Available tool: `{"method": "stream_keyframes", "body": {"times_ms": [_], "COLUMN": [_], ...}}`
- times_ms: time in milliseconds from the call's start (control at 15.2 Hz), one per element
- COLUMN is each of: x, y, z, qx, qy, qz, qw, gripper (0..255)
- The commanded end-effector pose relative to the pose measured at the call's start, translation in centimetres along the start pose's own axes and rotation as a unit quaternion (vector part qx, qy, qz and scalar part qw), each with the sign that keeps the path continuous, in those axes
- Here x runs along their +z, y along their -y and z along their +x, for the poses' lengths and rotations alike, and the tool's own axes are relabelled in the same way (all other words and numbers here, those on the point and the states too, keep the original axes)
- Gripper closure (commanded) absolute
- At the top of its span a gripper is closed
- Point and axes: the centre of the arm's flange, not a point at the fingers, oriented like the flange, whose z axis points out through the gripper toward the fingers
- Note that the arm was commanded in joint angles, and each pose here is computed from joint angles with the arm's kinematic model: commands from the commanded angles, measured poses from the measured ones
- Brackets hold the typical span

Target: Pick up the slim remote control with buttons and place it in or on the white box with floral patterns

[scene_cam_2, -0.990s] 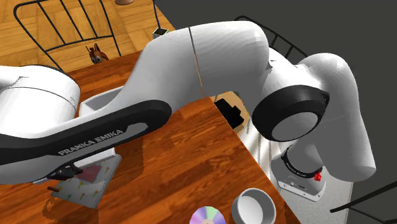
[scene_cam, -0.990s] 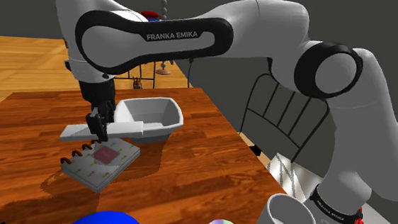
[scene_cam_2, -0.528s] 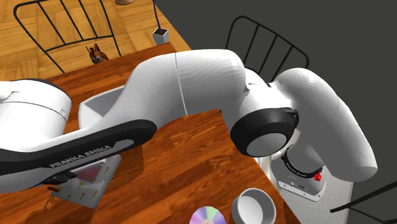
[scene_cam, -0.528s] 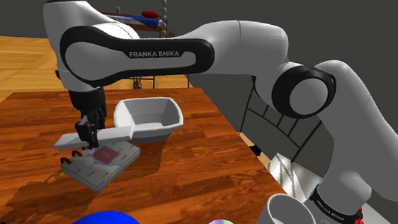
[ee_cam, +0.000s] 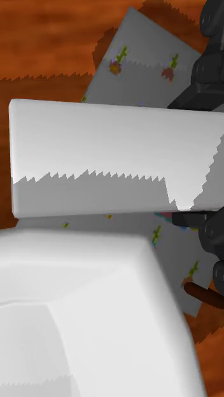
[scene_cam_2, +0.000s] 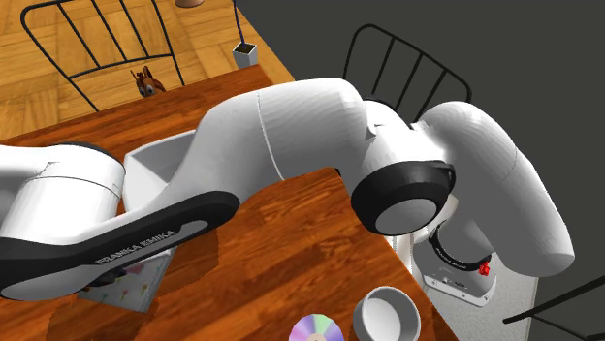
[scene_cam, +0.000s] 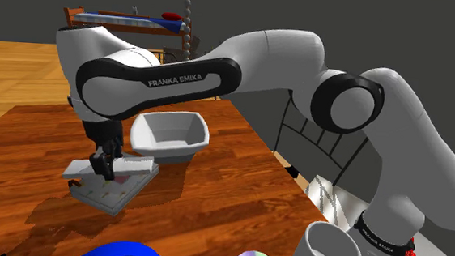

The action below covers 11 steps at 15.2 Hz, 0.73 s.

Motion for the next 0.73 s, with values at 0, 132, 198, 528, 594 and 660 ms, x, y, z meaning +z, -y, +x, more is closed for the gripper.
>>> {"method": "stream_keyframes", "body": {"times_ms": [0,132,198,528,594,660], "x": [0.57,0.57,0.57,0.57,0.56,0.57], "y": [0.0,0.0,0.0,0.0,0.01,0.01], "z": [-0.14,-0.13,-0.13,-0.14,-0.14,-0.14], "qx": [0.0,0.0,0.0,0.0,0.0,0.0], "qy": [0.002,0.002,0.002,0.002,0.002,0.002], "qz": [0.0,0.0,0.0,0.0,0.0,0.0], "qw": [1.0,1.0,1.0,1.0,1.0,1.0], "gripper": [255,255,255,0,0,0]}}
